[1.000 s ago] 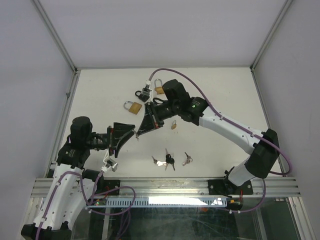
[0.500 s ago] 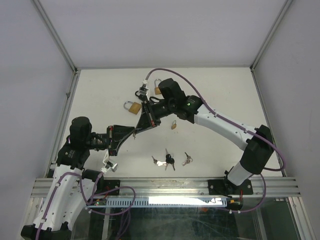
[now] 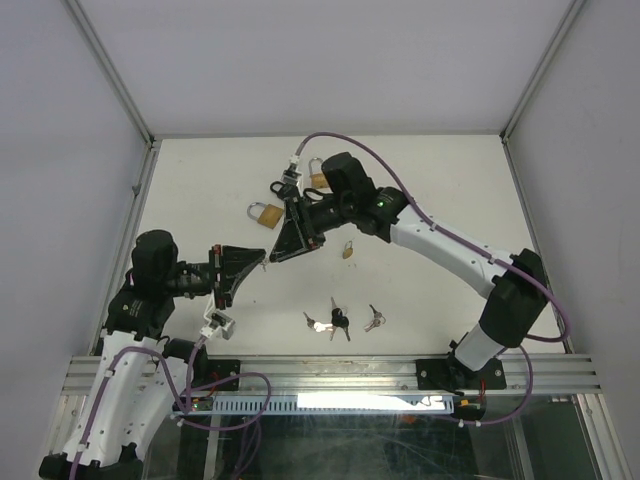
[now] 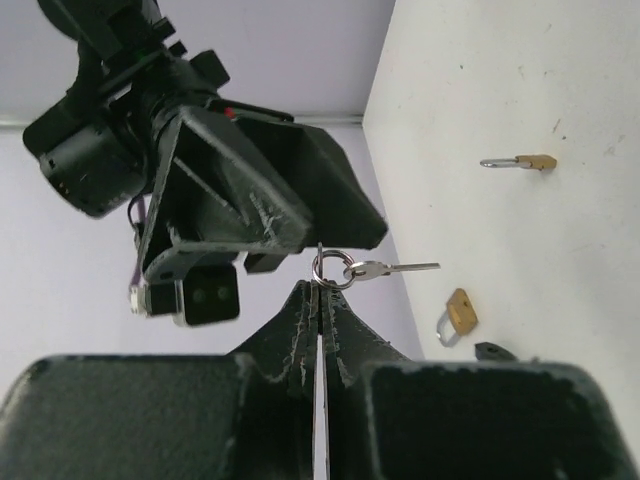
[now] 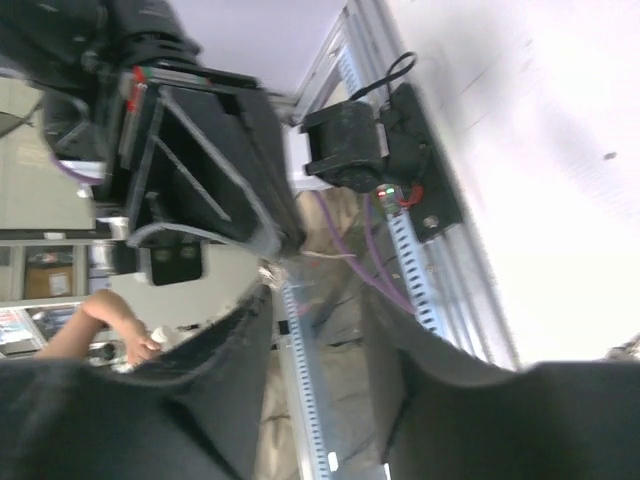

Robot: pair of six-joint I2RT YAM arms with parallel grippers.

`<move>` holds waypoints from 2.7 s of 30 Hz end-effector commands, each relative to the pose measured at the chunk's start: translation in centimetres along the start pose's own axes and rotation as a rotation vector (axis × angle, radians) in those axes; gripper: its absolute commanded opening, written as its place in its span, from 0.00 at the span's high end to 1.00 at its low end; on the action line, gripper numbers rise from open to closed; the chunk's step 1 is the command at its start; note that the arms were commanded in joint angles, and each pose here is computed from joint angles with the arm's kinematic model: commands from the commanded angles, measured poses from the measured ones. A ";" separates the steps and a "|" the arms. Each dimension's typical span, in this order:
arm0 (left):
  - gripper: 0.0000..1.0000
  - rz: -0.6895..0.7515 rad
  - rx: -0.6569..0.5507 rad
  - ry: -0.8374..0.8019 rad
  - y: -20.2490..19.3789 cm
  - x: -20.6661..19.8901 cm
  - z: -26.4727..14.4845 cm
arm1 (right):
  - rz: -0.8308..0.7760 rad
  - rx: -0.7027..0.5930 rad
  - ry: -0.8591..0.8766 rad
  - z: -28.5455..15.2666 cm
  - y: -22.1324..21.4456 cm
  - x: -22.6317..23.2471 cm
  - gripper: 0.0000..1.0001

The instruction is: Unlock with the key

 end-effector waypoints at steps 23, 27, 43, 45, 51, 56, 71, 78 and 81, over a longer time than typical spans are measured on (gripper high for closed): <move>1.00 -1.817 0.882 -0.554 -4.4 -4.9 -0.9 | -0.845 -0.685 -0.205 -8.0 0.4 -2.4 0.28; 1.00 -1.820 1.246 -0.546 -6.7 -6.8 -2.0 | -0.960 -0.642 -0.041 -5.2 -0.4 -2.1 0.28; 1.00 -1.730 1.690 -0.875 -7.1 -13.9 -5.0 | -0.938 -0.670 -0.014 -5.9 -1.2 -0.6 0.27; 1.00 -1.949 1.451 -0.742 -7.2 -11.8 -2.5 | -0.914 -0.643 -0.023 -5.9 -1.5 -0.8 0.27; 1.00 -2.086 0.824 -0.417 -6.4 -2.5 2.4 | -0.950 -0.474 -0.076 -2.1 -4.5 -0.8 0.29; 1.00 -2.074 0.888 -0.487 -5.9 -3.1 2.1 | -1.038 -0.569 -0.066 -0.3 -3.9 -0.9 0.30; 1.00 -1.964 0.705 -0.439 -4.0 1.0 2.8 | -0.922 -0.751 -0.071 1.1 -0.7 -3.8 0.48; 1.00 -1.915 0.688 -0.416 -3.4 1.9 2.6 | -0.949 -0.617 -0.023 0.8 -0.4 -4.3 0.52; 1.00 -1.911 0.684 -0.415 -3.3 2.0 2.6 | -0.957 -0.610 -0.026 0.3 -0.5 -4.4 0.53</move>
Point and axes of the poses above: each gripper's point midway between its finger pads, its own z axis out along the fingers, its own x axis along the line the jaws close on, y = z × x, the point moved 7 cm from there along -z, back along the fingers, and after that the axes turned 4 degrees about -z, right-handed, at the moved point
